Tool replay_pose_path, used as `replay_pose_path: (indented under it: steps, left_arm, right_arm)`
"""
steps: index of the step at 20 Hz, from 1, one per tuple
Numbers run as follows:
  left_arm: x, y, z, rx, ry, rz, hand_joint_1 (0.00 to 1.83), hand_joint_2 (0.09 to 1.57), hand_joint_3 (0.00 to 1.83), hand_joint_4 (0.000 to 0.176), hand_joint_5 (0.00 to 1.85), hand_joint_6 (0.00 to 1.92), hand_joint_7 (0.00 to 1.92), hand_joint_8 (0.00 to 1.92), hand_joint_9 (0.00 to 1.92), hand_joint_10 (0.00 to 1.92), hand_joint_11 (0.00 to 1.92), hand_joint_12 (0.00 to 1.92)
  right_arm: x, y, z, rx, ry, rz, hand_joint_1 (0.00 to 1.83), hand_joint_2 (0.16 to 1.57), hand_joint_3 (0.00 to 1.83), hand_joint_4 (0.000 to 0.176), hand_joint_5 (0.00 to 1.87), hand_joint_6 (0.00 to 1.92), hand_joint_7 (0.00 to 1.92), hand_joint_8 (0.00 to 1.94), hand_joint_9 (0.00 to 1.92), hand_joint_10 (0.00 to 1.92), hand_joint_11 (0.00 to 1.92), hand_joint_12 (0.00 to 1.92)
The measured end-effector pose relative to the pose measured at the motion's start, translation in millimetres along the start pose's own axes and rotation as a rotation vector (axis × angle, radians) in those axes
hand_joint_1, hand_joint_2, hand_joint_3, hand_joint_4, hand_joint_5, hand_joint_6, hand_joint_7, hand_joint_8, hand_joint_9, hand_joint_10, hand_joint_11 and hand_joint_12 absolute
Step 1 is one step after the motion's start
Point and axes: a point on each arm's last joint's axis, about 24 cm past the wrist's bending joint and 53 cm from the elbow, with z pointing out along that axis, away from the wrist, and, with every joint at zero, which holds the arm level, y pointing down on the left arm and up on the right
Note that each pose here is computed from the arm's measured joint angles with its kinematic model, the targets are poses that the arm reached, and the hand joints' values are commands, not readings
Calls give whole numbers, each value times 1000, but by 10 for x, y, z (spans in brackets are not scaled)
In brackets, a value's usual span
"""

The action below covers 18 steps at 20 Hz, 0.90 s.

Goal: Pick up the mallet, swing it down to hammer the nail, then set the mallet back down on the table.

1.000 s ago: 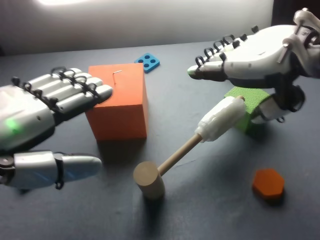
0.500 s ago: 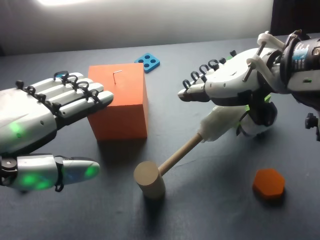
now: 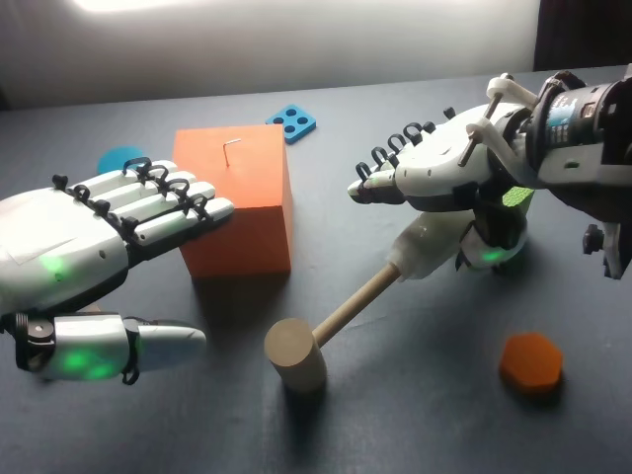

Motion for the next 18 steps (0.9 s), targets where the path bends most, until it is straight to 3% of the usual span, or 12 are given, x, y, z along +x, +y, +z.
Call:
replay_pose_path:
  steps: [18]
  left_arm:
    - [47, 113, 32, -47, 5, 2, 0, 1208, 0, 0, 16, 5, 8, 3, 0, 0, 0, 0]
  right_arm:
    - [247, -7, 344, -16, 32, -26, 1408, 1041, 2, 0, 38, 2, 2, 1, 7, 3, 0, 261]
